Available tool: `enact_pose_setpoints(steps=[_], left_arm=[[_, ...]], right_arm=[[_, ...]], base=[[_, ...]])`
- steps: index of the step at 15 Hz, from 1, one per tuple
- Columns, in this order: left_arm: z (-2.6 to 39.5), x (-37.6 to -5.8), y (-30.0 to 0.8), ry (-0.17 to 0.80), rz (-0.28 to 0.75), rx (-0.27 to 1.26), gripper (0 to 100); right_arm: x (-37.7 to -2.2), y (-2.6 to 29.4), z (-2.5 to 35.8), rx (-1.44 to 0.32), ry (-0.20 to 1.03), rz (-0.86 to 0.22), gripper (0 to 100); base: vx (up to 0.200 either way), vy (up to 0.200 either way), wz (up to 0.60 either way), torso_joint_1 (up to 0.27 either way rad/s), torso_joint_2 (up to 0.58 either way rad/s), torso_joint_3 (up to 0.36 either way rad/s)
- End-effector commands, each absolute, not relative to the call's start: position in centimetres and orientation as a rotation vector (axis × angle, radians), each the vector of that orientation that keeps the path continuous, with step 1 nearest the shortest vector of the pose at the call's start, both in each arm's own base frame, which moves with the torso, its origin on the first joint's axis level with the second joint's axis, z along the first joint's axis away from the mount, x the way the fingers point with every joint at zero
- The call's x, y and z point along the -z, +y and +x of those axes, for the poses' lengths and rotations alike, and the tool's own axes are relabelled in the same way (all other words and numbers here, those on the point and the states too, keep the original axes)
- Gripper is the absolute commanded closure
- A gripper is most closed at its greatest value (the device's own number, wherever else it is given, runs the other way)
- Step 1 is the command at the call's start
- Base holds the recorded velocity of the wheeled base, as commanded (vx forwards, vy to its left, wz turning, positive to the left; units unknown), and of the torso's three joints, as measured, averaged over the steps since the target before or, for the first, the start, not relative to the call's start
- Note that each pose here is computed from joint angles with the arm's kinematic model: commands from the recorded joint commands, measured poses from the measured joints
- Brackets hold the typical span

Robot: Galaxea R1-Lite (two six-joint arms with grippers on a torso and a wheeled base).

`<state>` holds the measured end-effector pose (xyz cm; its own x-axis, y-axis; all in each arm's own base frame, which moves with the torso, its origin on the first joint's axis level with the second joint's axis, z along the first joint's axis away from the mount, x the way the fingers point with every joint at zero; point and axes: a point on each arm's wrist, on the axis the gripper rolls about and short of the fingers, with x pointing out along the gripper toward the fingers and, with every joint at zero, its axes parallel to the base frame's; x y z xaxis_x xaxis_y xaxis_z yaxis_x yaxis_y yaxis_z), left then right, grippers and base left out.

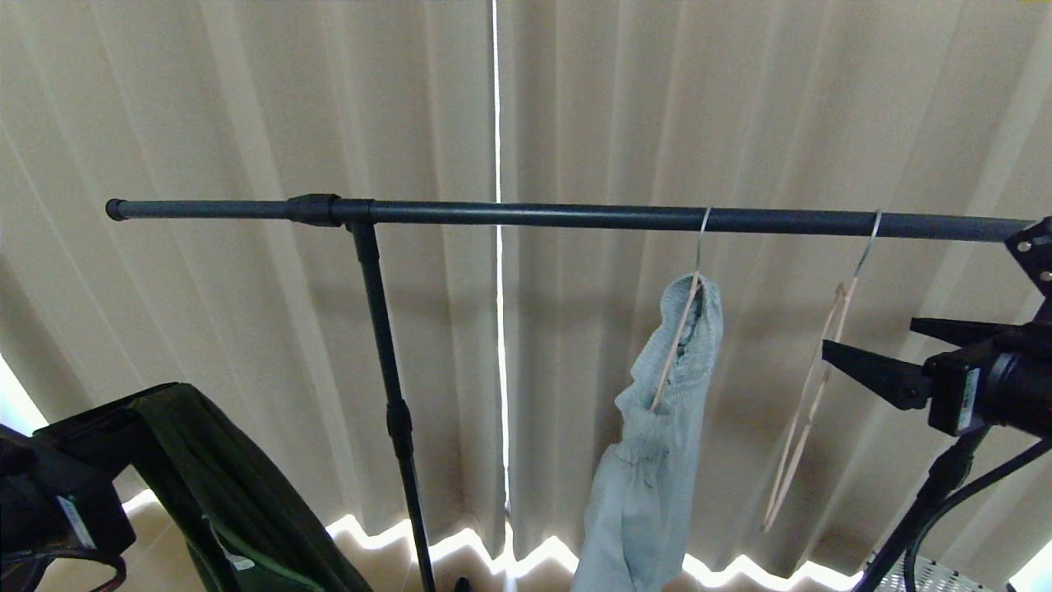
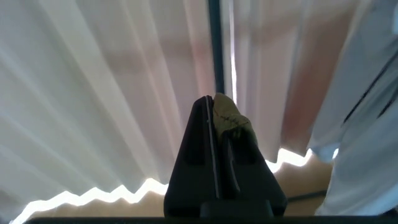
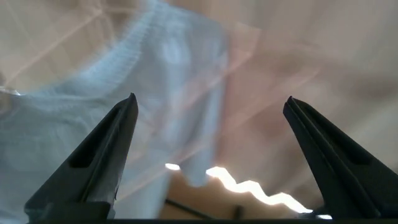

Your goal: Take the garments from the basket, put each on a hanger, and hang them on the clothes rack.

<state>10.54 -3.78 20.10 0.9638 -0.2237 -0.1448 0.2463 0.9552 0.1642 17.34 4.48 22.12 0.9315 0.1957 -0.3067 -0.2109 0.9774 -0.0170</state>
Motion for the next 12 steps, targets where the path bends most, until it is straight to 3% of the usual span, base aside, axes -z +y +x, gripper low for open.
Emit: enact_pose_setpoints(steps=[1,12], left_arm=[[11.2,-19.6,-4.0,0.163,0.192,0.241,100],[11.2,-19.6,-4.0,0.163,0.192,0.241,100]], right_arm=[[-20.6,5.6,19.4,-0.195,0.389,-0.075,0],[-18.1,5.8,19.4,-0.041,0.511,-0.106,0]], base=[[0.0,0.0,0.0,0.0,0.0,0.0],[0.0,0.0,0.0,0.0,0.0,0.0]])
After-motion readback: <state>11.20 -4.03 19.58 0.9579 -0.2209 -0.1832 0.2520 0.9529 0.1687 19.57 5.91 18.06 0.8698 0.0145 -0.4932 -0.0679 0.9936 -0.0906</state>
